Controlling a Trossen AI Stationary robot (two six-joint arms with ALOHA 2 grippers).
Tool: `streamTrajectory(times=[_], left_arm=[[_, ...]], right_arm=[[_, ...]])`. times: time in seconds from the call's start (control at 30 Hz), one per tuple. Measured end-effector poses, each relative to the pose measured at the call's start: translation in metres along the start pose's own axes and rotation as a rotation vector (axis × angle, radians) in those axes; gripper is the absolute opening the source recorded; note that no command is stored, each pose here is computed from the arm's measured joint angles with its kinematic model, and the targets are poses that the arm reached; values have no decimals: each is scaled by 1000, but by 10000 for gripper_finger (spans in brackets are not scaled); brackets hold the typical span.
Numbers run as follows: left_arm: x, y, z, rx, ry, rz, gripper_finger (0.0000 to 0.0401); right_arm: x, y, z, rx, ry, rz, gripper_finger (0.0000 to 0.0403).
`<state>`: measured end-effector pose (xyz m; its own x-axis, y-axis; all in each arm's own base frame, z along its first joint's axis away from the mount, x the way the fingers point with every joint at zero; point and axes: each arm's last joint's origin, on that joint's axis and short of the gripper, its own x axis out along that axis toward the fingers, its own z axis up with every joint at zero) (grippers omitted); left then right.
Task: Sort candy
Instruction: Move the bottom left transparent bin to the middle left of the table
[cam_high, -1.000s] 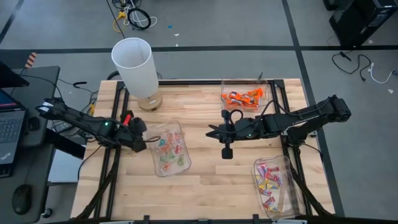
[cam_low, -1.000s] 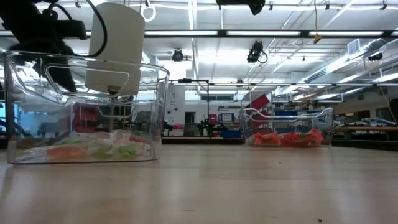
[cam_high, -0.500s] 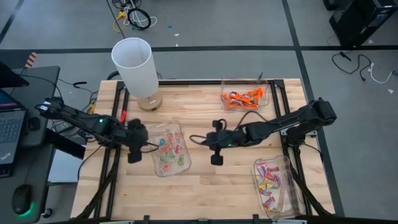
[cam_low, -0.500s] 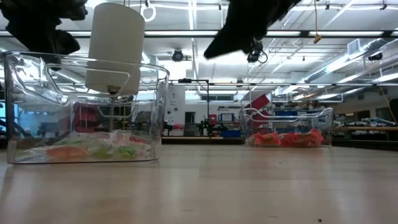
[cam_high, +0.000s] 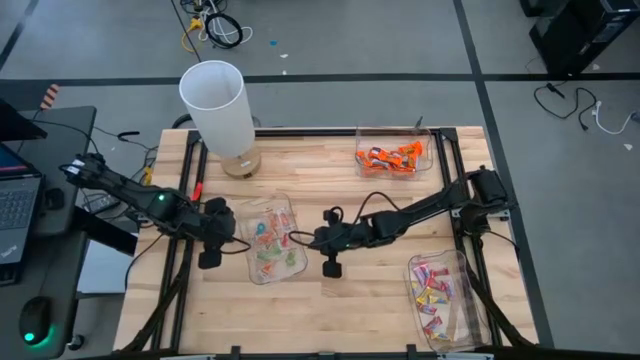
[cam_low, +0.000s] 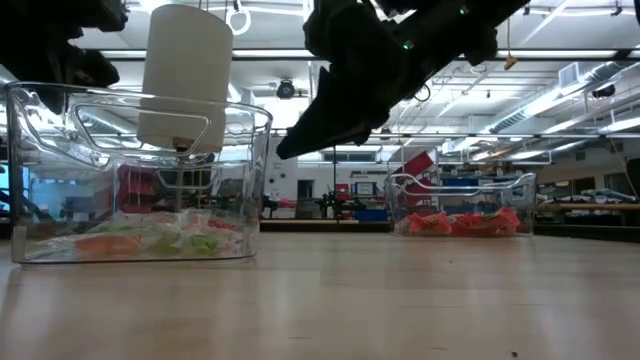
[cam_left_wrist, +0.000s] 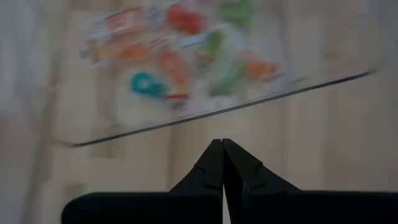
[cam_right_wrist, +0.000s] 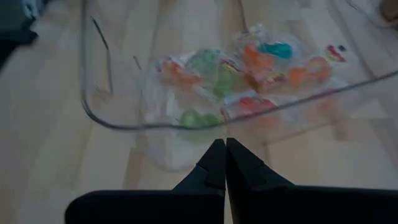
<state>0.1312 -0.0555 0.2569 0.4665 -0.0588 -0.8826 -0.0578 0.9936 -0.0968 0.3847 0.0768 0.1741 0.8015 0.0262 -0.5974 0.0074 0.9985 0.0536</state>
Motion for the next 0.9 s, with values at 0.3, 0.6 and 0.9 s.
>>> streamTrajectory(times=[0.3, 0.6, 0.9], left_arm=[[20, 9, -15, -9, 18, 178, 1], [25, 20, -18, -71, -114, 465, 1], [15, 1, -6, -79, -69, 101, 1]], right_arm=[[5, 4, -2, 70, -17, 19, 0], [-5, 12, -9, 103, 73, -43, 0], [-36, 42, -6, 122, 117, 51, 0]])
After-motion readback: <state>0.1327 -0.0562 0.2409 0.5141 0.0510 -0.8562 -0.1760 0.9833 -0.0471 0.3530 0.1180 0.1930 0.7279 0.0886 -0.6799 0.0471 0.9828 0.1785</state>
